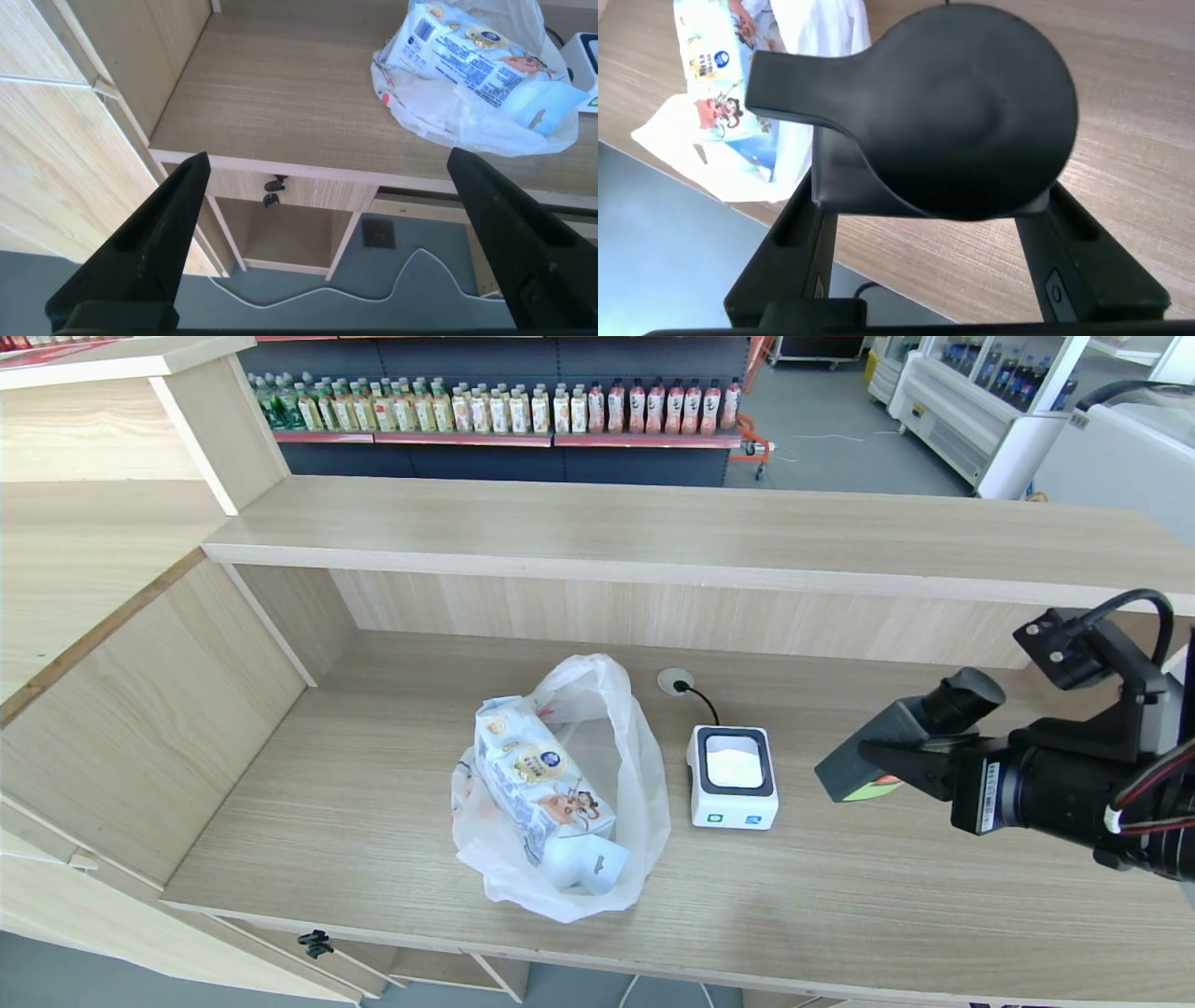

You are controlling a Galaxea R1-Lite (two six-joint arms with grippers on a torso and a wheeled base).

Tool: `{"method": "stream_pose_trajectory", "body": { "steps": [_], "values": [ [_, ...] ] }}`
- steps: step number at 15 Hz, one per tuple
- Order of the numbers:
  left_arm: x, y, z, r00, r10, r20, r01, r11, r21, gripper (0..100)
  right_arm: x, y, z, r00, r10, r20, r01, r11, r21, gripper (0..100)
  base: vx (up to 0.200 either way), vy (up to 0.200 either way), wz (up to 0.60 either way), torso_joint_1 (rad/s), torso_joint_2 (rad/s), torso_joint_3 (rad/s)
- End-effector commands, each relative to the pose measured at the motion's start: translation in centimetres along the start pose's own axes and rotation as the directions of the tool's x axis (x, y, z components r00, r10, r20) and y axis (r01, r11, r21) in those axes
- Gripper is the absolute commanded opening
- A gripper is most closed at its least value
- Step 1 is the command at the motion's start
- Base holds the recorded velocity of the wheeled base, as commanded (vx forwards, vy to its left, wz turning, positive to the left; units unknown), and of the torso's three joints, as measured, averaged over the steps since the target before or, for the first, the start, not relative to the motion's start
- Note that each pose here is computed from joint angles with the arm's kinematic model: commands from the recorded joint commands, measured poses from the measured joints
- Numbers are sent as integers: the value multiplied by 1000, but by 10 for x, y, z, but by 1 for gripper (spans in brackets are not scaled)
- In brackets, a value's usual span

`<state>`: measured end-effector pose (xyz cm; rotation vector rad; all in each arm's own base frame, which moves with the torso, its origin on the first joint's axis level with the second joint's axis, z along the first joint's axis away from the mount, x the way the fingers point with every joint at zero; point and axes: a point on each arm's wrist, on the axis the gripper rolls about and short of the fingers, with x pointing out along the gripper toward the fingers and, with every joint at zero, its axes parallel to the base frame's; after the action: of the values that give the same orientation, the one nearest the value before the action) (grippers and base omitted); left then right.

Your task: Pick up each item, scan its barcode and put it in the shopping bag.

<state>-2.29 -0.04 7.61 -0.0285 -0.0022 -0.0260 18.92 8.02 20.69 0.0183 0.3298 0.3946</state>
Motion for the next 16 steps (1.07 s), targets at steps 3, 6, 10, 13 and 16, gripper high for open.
{"method": "stream_pose_trajectory", "body": {
  "steps": [3,6,10,13,16],
  "values": [
    [0,0,0,1000,-2,0,2,1000,-1,100,-5,1,4,1000,5,27,-5,1000,-12,0,0,0,400,0,2,0],
    [0,0,0,1000,-2,0,2,1000,-1,100,-4,0,4,1000,4,27,-3,1000,-8,0,0,0,400,0,3,3],
    [0,0,0,1000,0,2,0,1000,-1,100,-3,0,5,1000,-1,27,1,1000,-6,0,0,0,0,0,0,0],
    [0,0,0,1000,0,1,0,1000,-1,100,-3,-8,7,999,-39,34,38,999,7,0,0,0,0,0,0,0],
    [0,0,0,1000,0,1,0,1000,-1,100,-6,-12,7,998,-54,39,54,998,11,0,0,0,0,0,0,0]
  ]
}}
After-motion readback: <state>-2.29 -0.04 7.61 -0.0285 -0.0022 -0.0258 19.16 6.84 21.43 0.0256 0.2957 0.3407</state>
